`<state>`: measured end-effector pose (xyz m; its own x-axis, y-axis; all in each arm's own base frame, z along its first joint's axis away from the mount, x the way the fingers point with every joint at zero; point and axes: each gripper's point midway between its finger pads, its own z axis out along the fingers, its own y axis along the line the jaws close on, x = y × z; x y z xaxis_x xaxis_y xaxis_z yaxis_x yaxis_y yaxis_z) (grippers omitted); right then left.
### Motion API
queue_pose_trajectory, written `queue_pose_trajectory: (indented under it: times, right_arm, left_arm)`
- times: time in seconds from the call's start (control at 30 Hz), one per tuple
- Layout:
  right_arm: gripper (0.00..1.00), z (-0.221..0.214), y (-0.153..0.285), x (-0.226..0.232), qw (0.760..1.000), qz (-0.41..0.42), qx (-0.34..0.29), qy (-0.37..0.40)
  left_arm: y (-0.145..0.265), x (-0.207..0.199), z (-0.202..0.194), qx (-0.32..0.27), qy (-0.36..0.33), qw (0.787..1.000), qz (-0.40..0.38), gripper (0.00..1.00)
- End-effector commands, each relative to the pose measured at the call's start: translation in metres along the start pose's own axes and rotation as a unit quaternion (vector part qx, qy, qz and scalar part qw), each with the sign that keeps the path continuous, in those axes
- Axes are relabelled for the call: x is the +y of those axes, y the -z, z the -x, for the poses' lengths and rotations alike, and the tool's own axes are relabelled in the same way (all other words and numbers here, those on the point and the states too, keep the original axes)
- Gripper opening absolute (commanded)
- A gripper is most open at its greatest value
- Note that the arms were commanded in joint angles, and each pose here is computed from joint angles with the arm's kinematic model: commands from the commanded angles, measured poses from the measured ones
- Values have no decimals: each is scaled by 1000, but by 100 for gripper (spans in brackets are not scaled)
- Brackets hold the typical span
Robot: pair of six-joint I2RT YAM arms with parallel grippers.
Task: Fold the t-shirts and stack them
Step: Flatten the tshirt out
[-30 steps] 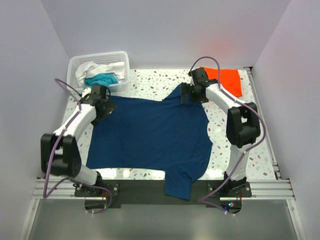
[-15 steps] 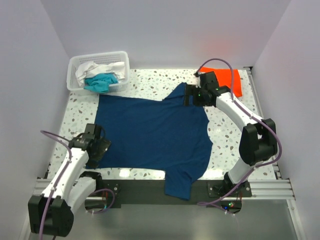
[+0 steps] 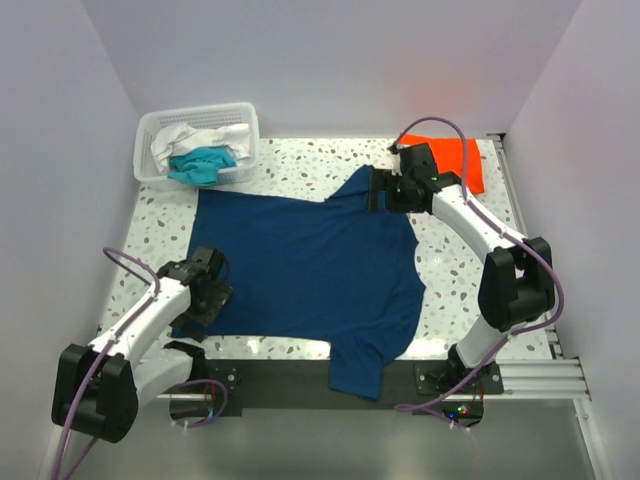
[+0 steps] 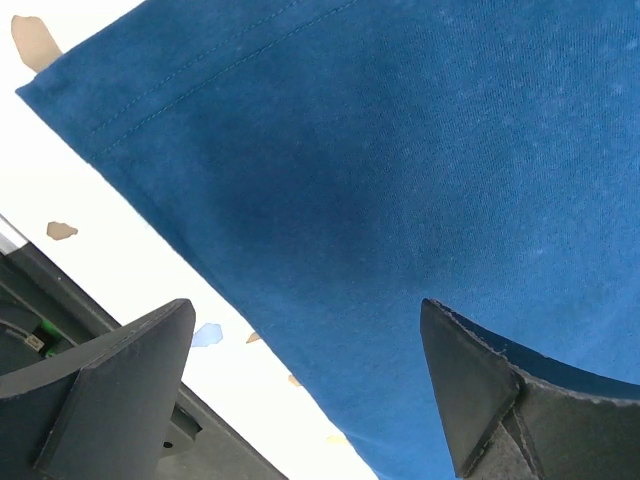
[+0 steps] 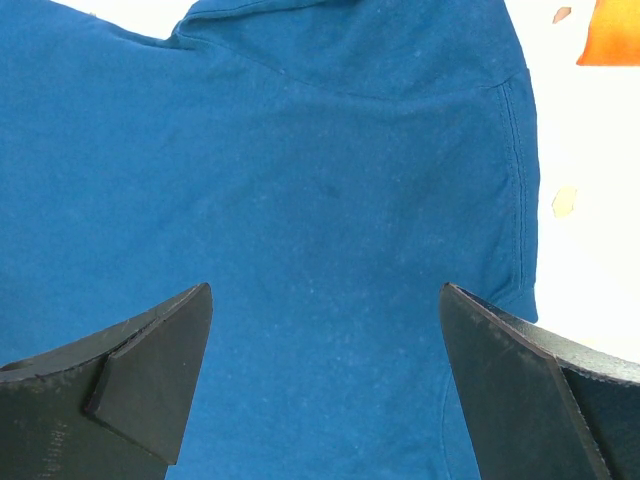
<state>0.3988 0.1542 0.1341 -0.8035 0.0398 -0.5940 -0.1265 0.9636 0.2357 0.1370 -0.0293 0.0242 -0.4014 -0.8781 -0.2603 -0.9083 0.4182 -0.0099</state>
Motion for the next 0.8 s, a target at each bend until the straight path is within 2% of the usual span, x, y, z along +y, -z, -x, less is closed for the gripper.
queue_pose_trajectory:
  times: [0.0,0.23,0.4,0.57,0.77]
  right_arm:
    - [99,9,-1,2,1000,5,-15,-3]
    - [99,11,-5,-3,1000,-10,-13,1]
    - [99,8,-8,-1,1000,-3,-2,1]
    - [99,6,-12,1,1000,3,7,3]
    - [99,4,-11,0,1000,3,11,4]
  left_arm:
    - [10,-4,10,-29,46,999,-2,100]
    - [10,-2,6,-24,48,999,0,96]
    - [4,-15,-22,29,69,997,-24,95]
    - [1,-6,-25,25,109,993,-26,94]
    - [-2,-7,-28,24,114,993,-33,91]
